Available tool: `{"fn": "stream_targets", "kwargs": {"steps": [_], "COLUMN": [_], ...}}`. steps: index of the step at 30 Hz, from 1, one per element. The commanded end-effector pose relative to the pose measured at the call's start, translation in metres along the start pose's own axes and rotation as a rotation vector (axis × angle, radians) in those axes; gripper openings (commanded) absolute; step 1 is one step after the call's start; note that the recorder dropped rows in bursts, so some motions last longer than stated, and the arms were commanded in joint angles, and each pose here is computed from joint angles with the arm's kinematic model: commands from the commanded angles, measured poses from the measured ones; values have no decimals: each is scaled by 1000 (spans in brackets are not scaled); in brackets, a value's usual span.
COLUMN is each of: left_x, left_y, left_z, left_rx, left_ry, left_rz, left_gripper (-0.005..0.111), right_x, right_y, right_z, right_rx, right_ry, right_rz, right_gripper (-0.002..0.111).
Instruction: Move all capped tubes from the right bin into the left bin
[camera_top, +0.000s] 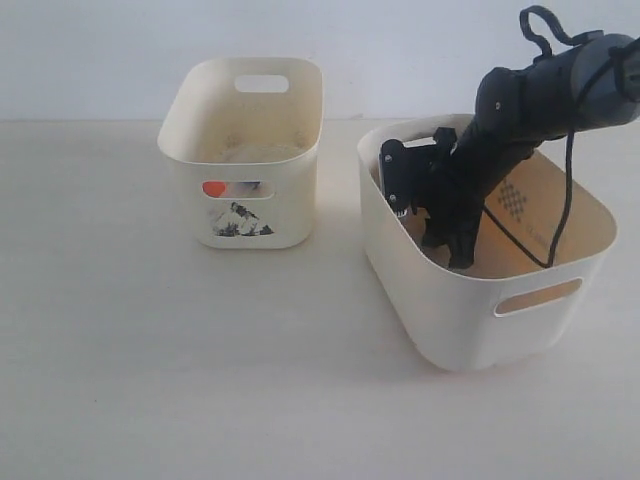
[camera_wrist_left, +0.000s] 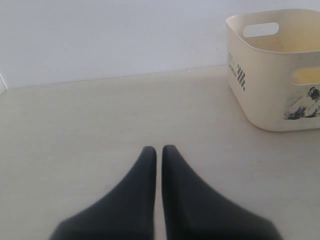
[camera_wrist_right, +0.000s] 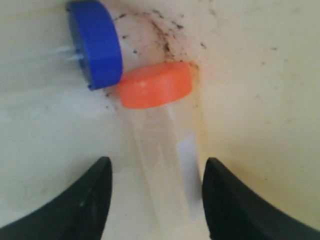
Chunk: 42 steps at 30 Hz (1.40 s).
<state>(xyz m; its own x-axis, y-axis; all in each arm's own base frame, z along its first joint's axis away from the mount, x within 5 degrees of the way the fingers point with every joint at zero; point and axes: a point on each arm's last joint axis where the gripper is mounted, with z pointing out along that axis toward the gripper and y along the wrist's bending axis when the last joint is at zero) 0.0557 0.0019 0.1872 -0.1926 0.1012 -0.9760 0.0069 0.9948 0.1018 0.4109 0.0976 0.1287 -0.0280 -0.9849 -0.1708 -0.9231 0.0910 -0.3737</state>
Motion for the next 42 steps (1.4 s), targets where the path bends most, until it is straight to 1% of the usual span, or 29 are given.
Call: {"fn": "stream_targets", "kwargs": {"steps": [1,2,3,4,5,7,9,15,17,20,21,23,26,28,29,31,35,40,41,42], "left_x": [-2,-2,-2,-2,-2,-2,-2,-2,-2,-2,-2,-2,-2,-2,-2,-2,-2,-2,-2,-2], "left_y": [0,0,0,0,0,0,0,0,0,0,0,0,0,0,0,0,0,0,0,0], "left_z": [0,0,0,0,0,0,0,0,0,0,0,0,0,0,0,0,0,0,0,0], "left_rx": [2,2,2,2,2,2,2,2,2,2,2,2,2,2,2,2,2,2,2,2], "left_ry": [-15,-15,-15,-15,-15,-15,-15,-15,-15,-15,-15,-15,-15,-15,-15,-15,-15,-15,-15,-15], "left_rz": [-23,-23,-23,-23,-23,-23,-23,-23,-23,-23,-23,-23,-23,-23,-23,-23,-23,-23,-23,-23], "left_gripper": [4,4,4,4,4,4,4,4,4,4,4,4,4,4,4,4,4,4,4,4], "right_x": [4,4,5,5,5,4,-1,-9,-10,-12,-12,-11,-8,-6,-6,-5,-4,-4,-4,-4], "right_y": [10,13,15,17,18,15,4,-10,-11,-8,-8,-5,0,2,3,4,5,2,2,2], "right_z": [11,11,11,11,9,2,-22,-82,-95,-91,-87,-74,-53,-42,-40,-33,-28,-26,-26,-26], "right_rx": [-73,-107,-130,-153,-164,-148,-65,56,70,37,29,-3,-50,-74,-74,-82,-88,-57,-56,-56], "right_ry": [22,29,34,38,41,39,14,-33,-44,-58,-62,-55,-29,-19,-18,-14,-12,-17,-17,-18], "right_rz": [19,19,19,21,24,68,91,142,172,190,198,205,200,200,200,192,123,111,105,99], "right_gripper": [36,25,17,5,-1,0,0,0,0,0,1,8,31,42,44,45,45,45,46,50]}}
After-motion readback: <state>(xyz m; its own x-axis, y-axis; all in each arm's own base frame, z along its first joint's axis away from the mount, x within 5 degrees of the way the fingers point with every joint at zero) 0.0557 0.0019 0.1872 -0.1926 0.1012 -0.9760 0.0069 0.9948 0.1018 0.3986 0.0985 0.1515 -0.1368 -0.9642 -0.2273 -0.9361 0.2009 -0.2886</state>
